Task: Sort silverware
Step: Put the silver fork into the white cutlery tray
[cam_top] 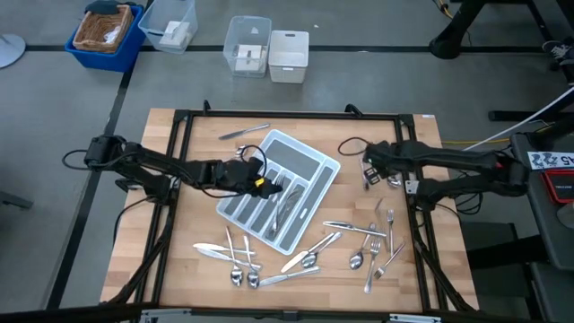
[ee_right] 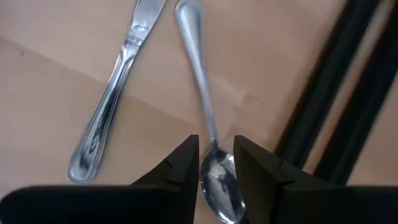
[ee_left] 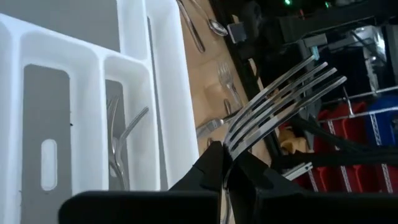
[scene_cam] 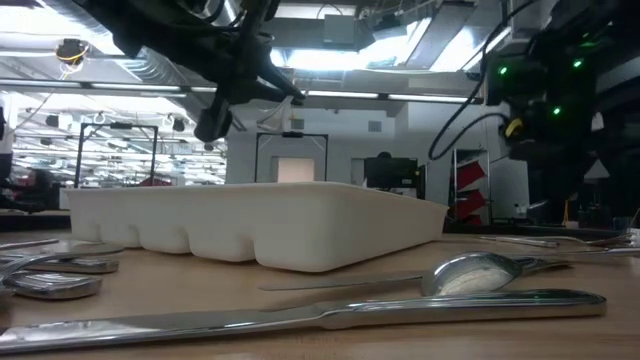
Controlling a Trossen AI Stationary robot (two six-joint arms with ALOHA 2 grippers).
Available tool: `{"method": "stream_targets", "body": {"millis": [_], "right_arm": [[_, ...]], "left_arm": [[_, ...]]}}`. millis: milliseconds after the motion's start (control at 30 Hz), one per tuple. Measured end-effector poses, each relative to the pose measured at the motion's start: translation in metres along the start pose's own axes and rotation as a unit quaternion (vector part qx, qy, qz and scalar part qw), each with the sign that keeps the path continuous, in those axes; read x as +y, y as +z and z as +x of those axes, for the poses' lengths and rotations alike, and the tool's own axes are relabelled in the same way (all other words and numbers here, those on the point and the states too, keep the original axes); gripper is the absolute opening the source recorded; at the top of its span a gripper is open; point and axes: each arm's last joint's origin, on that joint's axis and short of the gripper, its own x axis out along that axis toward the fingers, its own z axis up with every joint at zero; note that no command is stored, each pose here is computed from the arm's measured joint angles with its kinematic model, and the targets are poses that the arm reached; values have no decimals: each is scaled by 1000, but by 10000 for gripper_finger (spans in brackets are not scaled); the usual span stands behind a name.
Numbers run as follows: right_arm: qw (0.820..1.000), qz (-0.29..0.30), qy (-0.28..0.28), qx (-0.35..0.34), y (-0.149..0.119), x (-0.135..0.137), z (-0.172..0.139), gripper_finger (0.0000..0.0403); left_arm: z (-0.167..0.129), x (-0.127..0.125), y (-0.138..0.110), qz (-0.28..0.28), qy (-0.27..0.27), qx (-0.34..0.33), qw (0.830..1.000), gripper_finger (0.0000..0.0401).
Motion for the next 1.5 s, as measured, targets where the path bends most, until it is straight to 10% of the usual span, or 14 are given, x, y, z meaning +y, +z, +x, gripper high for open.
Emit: {"method": "stream_targets", "body": {"millis": [1067,1500], "right_arm": [[976,-89,46,193,34,-4,78,103],[975,-88,54,197,34,-3,79,12]], "left_arm": [[0,1,0,56,6,4,998,2],[27,26,-16,117,64,40,990,6]]}}
